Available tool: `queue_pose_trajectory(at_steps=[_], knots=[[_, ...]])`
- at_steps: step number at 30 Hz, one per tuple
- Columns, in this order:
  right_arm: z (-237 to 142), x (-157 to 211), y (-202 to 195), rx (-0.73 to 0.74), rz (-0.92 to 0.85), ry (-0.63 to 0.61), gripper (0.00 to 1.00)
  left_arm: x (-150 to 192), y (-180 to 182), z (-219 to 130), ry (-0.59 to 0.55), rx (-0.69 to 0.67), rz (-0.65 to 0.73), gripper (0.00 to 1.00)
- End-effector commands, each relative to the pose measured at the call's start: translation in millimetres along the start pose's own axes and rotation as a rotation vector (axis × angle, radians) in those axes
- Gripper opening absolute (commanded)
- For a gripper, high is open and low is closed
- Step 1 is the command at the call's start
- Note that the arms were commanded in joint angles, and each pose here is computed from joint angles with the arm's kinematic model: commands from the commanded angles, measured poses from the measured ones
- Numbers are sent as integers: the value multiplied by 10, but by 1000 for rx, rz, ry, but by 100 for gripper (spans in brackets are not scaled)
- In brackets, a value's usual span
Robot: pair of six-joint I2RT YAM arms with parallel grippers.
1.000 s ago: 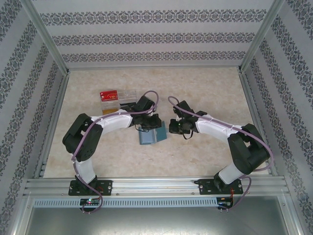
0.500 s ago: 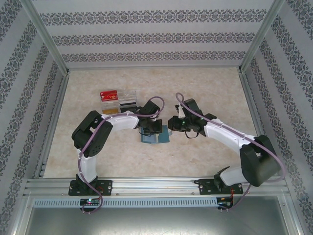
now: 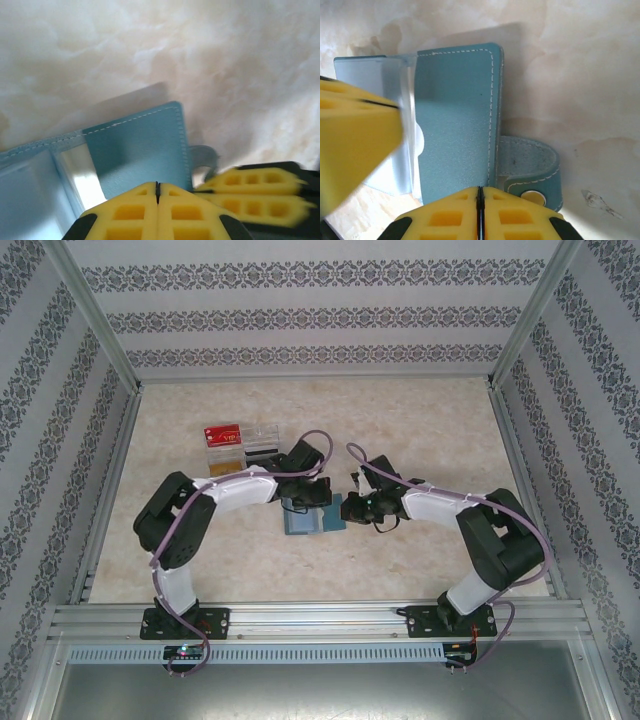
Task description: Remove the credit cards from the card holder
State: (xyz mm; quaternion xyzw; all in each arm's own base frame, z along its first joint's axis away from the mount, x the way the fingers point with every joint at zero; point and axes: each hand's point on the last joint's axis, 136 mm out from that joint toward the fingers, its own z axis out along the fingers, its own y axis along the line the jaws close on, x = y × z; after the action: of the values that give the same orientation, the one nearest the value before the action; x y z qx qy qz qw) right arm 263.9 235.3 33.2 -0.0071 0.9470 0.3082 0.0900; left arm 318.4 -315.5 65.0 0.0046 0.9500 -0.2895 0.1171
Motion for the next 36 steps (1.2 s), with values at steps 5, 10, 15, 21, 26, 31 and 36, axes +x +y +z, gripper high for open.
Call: queue_pose_trajectory(at_steps=[5, 10, 15, 21, 26, 31, 36], knots=[[107, 38, -34, 3, -31, 30, 12, 114, 356, -329, -56, -168, -88, 22], [123, 30, -34, 1, -58, 31, 13, 213, 676, -514, -80, -300, -149, 50], [176, 34, -52, -4, -56, 55, 13, 265, 756, -566, -101, -316, -187, 60], [167, 41, -65, 5, -56, 54, 14, 254, 657, -493, -82, -263, -178, 53], [167, 45, -69, 7, -55, 57, 14, 226, 641, -474, -80, -264, -166, 51], [169, 42, -75, 11, -57, 57, 14, 227, 642, -416, -72, -258, -166, 51], [174, 49, -89, 18, -59, 58, 14, 222, 641, -357, -68, -250, -172, 49]])
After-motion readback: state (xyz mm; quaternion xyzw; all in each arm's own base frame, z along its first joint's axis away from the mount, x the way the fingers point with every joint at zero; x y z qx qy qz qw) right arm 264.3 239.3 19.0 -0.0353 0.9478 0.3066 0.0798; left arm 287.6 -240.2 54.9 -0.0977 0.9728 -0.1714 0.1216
